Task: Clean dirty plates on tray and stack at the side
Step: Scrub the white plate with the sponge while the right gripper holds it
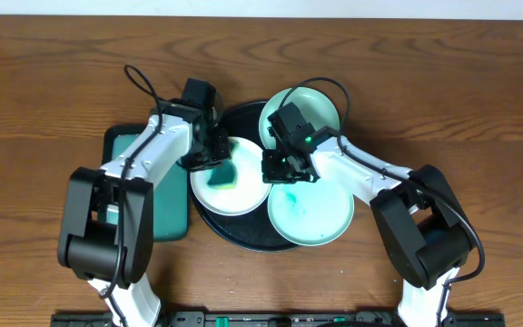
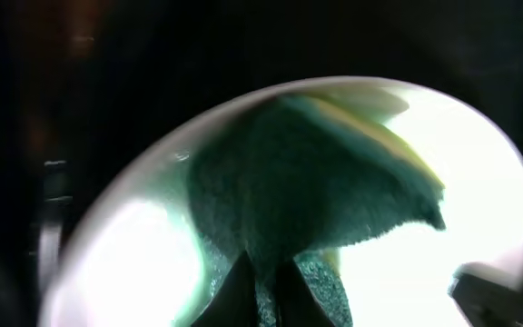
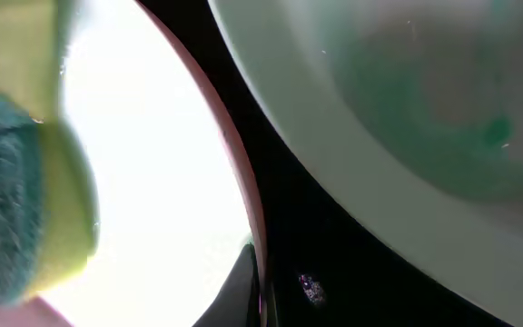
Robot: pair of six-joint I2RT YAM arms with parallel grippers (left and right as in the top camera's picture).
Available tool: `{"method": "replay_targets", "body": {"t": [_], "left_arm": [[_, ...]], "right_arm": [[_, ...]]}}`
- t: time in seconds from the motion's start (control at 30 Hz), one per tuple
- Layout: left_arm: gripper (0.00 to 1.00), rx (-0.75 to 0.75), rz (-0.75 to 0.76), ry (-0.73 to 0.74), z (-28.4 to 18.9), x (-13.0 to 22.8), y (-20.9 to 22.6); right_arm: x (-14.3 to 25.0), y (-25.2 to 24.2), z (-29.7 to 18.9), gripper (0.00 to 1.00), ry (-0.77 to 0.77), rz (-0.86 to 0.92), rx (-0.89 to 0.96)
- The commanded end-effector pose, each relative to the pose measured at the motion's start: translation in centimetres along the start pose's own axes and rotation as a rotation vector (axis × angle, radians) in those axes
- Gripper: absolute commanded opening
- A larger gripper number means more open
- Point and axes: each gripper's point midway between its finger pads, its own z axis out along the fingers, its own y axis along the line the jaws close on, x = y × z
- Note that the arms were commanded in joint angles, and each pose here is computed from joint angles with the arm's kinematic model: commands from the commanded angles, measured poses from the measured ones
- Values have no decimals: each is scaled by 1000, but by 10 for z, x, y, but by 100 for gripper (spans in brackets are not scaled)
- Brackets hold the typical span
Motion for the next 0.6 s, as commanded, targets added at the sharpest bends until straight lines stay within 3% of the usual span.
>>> {"method": "replay_targets", "body": {"t": [0.0, 0.2, 0.43, 0.57], "left_arm": [[7, -392, -74, -72, -1, -10, 85], [7, -424, -80, 57, -4, 21, 92], [7, -55, 41, 318, 2, 71, 28], [7, 102, 99, 377, 0, 86, -7]], "right_arm": [[32, -16, 21, 1, 108, -7, 56], [32, -16, 21, 1, 109, -5, 57], [33, -18, 20, 1, 112, -4, 63], [34, -18, 20, 1, 116, -3, 66]]}}
